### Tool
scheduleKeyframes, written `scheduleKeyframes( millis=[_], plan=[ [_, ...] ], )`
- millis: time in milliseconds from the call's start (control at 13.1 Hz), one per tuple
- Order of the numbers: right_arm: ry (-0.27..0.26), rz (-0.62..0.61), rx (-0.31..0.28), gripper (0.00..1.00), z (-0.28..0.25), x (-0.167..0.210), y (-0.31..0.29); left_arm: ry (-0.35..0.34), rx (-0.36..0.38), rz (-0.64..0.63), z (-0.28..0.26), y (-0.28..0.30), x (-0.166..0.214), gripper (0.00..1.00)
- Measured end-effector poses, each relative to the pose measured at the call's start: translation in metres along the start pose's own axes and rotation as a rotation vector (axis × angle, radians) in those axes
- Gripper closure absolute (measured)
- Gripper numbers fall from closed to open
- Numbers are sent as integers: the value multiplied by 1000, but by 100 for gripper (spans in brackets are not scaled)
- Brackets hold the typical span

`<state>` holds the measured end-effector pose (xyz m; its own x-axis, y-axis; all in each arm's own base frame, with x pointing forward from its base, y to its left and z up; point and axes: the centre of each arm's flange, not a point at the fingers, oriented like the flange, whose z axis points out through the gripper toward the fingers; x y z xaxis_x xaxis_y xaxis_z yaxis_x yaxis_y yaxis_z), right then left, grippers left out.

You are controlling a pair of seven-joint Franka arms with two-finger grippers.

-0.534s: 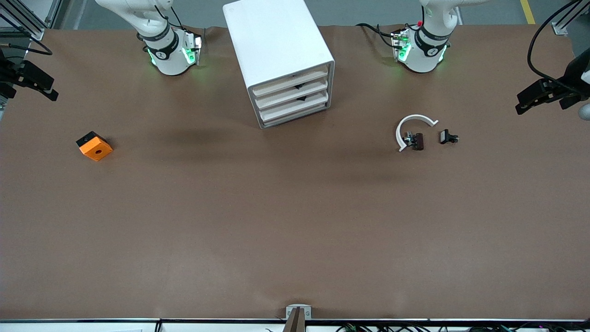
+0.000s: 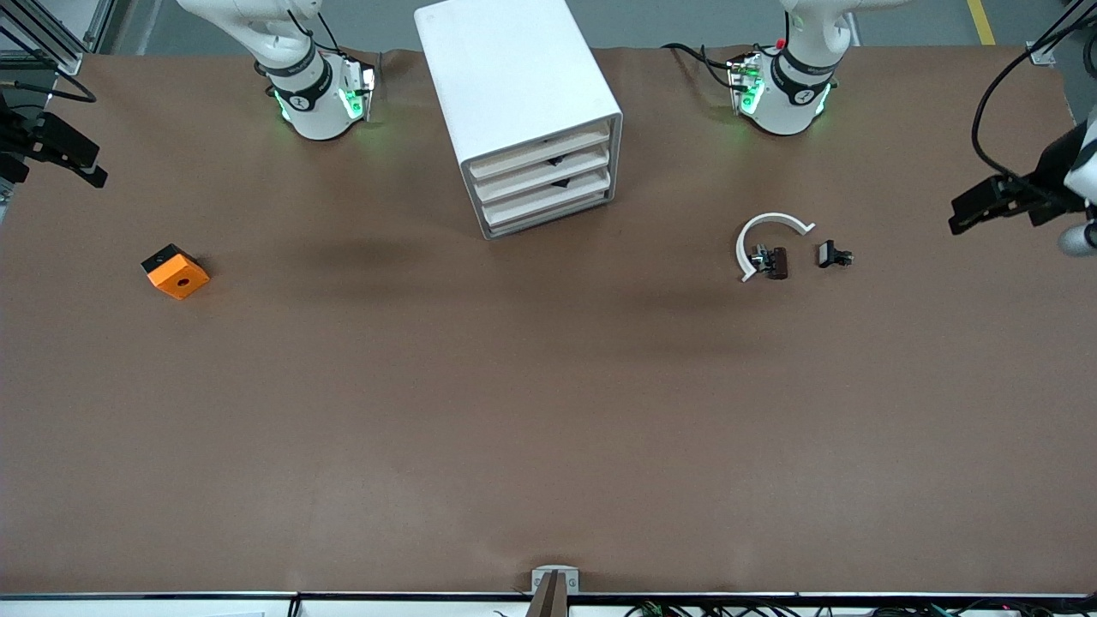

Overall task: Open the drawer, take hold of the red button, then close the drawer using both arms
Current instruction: 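Move the left gripper toward the white drawer cabinet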

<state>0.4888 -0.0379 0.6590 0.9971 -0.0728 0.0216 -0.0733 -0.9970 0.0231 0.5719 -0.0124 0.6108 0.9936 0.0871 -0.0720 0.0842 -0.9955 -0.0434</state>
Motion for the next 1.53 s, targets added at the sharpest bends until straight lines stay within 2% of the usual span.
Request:
scheduleKeyframes(
  millis=[229,381,534,686,992,1220,1373,1525],
  plan=[
    [-1,0,0,0,0,0,0,-3,-17,13,73,15,58,0],
    [-2,0,0,0,1,0,0,-50,-15,-54,120,51,78,0],
    [-2,0,0,0,1,0,0,-99,7,-215,159,96,83,0],
    [-3,-1,0,0,1,0,0,-112,23,-415,198,148,85,0],
    [-3,0,0,0,2,0,0,-156,96,-823,283,260,63,0],
    [-8,3,0,0,4,3,0,-274,99,-1171,308,294,48,0],
    [-28,0,0,0,14,10,-1,-324,115,-1304,309,304,41,0],
    [-71,-10,0,0,34,20,-6,-396,177,-1395,312,307,31,0]
  ],
)
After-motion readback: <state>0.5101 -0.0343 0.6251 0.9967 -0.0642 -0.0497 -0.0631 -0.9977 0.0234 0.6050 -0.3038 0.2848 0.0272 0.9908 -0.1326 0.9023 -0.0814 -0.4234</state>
